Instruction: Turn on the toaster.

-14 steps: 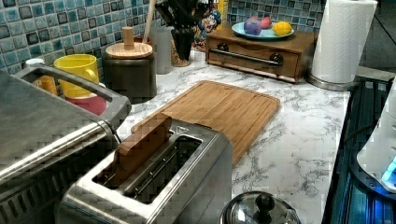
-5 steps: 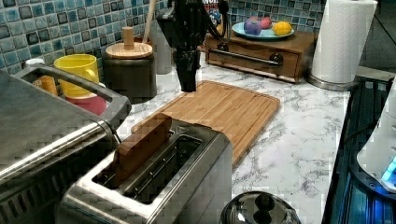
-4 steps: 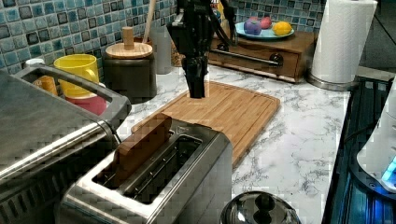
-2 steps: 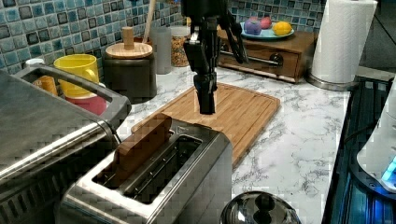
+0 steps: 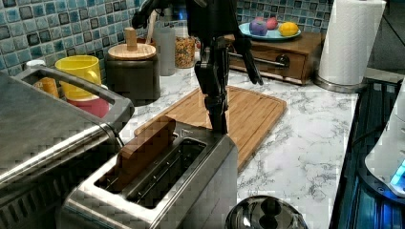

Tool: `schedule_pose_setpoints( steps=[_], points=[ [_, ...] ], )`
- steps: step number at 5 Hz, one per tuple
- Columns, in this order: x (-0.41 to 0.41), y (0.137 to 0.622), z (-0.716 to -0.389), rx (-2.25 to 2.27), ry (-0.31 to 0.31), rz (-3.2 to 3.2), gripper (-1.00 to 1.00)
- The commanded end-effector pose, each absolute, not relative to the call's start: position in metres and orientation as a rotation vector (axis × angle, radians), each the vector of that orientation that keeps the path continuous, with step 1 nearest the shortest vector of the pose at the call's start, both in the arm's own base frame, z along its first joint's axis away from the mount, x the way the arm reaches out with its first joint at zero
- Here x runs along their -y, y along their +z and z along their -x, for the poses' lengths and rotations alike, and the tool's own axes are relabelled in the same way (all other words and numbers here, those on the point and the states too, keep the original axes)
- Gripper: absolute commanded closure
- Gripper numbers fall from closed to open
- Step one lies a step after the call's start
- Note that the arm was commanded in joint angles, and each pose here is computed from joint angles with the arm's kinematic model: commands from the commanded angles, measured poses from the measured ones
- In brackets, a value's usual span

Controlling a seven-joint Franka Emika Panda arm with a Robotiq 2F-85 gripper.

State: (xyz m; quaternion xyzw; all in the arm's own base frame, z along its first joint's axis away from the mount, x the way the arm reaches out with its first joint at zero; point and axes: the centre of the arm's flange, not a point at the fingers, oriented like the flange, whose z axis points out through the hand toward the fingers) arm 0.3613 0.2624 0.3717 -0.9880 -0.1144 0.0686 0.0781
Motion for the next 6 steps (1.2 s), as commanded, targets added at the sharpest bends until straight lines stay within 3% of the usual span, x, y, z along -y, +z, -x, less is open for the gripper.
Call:
schedule_pose_setpoints(
  steps=[1, 4, 6],
  points=[
    [-0.237, 0.389, -0.4, -0.029, 0.13, 2.948, 1.0],
    [-0.279, 0.371, -0.412, 0.131, 0.193, 2.893, 1.0],
    [-0.276, 0.338, -0.425, 0.06, 0.308, 2.914, 1.0]
  ],
)
